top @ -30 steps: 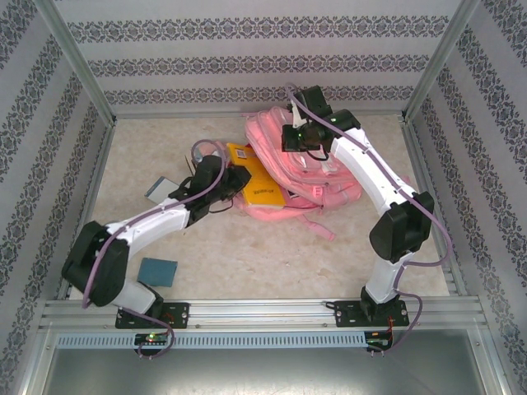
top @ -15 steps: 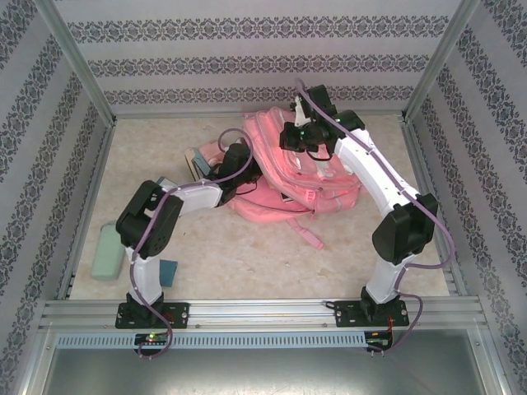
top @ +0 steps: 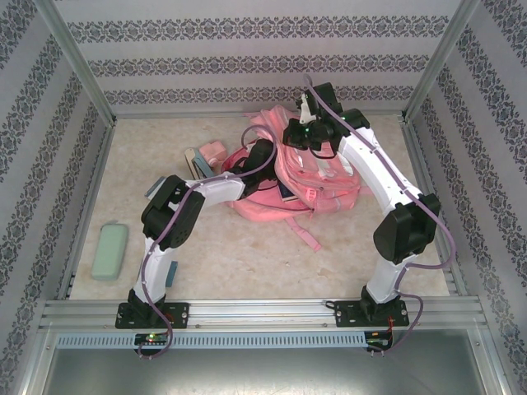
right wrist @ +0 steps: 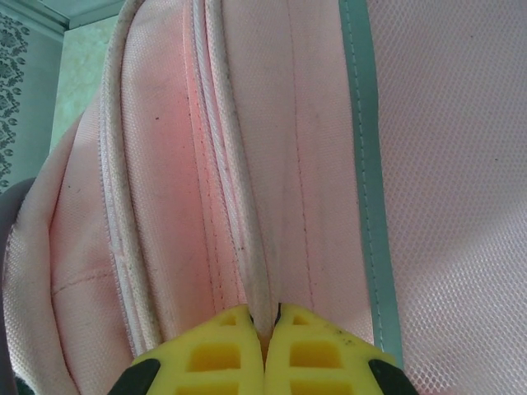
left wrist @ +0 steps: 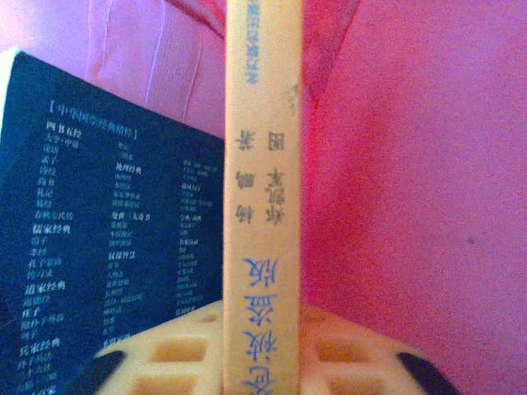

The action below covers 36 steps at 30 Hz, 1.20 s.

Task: Pack the student bag

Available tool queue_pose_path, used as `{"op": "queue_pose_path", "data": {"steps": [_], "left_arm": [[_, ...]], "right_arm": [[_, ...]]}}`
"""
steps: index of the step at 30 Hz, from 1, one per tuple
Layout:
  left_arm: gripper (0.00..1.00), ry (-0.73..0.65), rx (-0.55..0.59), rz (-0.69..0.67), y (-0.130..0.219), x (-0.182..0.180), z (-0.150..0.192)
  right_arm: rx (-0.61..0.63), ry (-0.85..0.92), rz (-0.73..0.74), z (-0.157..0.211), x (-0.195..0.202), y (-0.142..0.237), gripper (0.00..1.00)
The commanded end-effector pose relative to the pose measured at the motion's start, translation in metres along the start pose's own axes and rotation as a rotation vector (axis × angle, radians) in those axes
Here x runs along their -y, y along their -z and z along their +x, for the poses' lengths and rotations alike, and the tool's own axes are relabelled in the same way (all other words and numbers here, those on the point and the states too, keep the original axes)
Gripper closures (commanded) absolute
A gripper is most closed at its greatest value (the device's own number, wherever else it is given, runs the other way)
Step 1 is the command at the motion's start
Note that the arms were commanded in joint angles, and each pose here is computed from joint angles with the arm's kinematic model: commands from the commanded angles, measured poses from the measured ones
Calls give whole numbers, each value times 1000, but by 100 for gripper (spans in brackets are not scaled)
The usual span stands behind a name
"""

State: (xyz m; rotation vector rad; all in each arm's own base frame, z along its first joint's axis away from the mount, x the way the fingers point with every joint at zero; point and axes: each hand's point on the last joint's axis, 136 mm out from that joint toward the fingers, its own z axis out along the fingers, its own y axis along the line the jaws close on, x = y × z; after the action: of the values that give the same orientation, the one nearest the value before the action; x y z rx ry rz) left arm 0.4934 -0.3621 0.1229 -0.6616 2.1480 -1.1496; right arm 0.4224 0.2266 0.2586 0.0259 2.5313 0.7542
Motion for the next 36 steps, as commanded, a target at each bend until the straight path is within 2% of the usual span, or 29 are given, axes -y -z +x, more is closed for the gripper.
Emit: {"op": "queue_pose_path", "data": {"steps": [1,3,7,13,24,31,36], "left_arm": [[52,-52,-14,-113,1,-15,8],[38,-89,-15,-147,8,-15,5],[21,-127,-22,-169,26,-14,-4],[7,-176,-23,-316,77,-37,-20],[7,-140,-11,-546,195,-105,-41],[6,-88,54,-668,270,-150,-50],[5,-44,91,-689,294,-174,-59]], "right_arm": [[110,50,-136,-23,-36,25,100],[110,52,-123,-22,-32,23,100],[104,52,-91,-20,-21,16,100],[75,69,-25,-13,-1,-1,99],[27,81,65,10,29,-43,97],[-22,133,112,26,34,-67,93],[-53,148,126,38,37,-81,94]]}}
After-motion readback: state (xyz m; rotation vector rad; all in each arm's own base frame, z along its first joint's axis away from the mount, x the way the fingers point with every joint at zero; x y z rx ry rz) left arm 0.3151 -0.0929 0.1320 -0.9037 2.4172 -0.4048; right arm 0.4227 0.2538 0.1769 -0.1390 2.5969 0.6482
